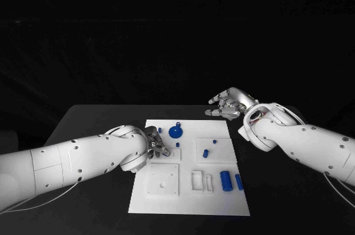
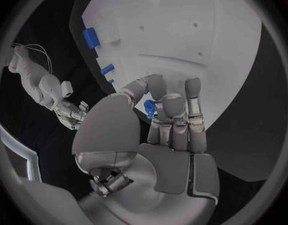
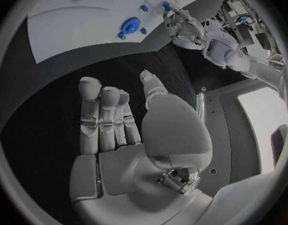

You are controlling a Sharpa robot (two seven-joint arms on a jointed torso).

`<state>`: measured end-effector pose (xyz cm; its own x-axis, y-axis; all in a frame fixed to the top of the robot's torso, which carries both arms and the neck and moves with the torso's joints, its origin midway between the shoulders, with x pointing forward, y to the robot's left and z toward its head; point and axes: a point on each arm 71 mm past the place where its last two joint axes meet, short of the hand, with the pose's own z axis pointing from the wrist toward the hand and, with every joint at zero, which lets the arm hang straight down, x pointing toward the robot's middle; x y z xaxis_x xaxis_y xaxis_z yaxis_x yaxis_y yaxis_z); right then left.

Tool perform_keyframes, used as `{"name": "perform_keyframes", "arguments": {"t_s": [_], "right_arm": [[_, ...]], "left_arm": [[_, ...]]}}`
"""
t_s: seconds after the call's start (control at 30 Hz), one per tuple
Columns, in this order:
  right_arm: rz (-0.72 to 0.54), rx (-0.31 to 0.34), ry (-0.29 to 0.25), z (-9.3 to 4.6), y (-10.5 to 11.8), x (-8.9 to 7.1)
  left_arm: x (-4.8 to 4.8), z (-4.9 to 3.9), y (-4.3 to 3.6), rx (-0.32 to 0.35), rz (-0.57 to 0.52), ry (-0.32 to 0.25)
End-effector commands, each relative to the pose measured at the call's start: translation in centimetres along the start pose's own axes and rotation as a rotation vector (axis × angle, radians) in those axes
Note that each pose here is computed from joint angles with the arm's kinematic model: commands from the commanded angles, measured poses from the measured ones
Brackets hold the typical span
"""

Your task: Assemble the parts on the task board

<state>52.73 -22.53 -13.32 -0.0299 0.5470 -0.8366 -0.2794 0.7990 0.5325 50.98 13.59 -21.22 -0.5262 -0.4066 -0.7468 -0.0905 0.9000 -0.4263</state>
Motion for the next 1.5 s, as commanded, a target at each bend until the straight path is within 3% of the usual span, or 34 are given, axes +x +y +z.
{"name": "perform_keyframes", "arguments": {"t_s": [0.03,0.53,1.5], "right_arm": [[0.000,-0.002,0.010,0.04,0.08,0.12],[0.000,0.000,0.013,0.10,0.09,0.20],[-0.002,0.010,0.017,0.21,-0.18,0.36]], "left_arm": [[0.54,0.02,0.15,-0.010,0.027,0.034],[0.54,0.13,0.30,-0.017,0.030,0.050],[0.72,0.42,-0.18,-0.006,0.021,0.073]]}}
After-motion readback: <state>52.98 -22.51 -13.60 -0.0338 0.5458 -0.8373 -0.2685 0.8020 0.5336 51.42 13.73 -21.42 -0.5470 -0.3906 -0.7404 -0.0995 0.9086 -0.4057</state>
